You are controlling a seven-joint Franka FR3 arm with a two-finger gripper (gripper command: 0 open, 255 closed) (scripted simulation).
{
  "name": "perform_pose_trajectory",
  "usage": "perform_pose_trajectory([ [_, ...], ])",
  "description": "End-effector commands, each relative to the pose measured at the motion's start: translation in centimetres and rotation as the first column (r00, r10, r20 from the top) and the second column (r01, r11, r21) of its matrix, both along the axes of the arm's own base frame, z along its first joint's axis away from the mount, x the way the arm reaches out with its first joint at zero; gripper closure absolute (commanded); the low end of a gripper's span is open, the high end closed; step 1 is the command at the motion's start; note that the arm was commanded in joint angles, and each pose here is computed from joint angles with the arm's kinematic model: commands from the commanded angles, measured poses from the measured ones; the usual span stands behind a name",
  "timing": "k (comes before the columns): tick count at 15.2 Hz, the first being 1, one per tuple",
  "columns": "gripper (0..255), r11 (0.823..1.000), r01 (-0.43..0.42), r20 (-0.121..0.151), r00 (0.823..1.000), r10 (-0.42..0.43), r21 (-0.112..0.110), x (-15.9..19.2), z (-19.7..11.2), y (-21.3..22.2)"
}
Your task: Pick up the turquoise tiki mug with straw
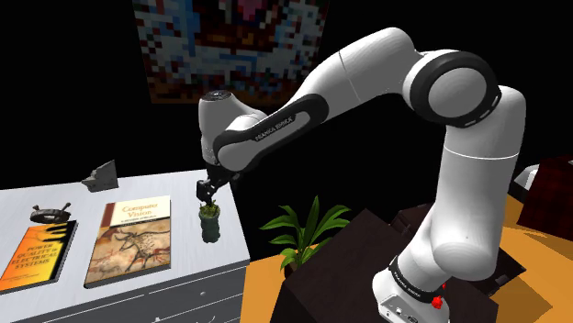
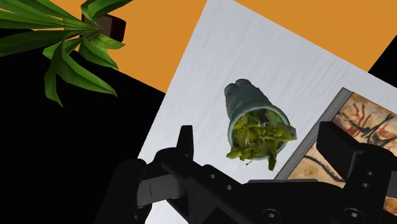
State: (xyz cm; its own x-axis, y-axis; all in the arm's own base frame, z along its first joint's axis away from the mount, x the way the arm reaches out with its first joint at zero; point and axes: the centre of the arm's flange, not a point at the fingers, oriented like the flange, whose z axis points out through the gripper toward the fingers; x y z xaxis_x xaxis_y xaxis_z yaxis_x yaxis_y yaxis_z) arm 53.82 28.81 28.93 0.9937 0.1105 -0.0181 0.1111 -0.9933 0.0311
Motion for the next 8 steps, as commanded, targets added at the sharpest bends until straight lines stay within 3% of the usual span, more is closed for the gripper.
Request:
perform_pose_trajectory([
  [1,0,1.000,0.001,0.000,1.000,-0.001,0.002,0.9,-1.8,1.9],
  [8,0,1.000,0.002,-0.001,1.000,-0.002,0.003,1.4,-5.5,2.5],
])
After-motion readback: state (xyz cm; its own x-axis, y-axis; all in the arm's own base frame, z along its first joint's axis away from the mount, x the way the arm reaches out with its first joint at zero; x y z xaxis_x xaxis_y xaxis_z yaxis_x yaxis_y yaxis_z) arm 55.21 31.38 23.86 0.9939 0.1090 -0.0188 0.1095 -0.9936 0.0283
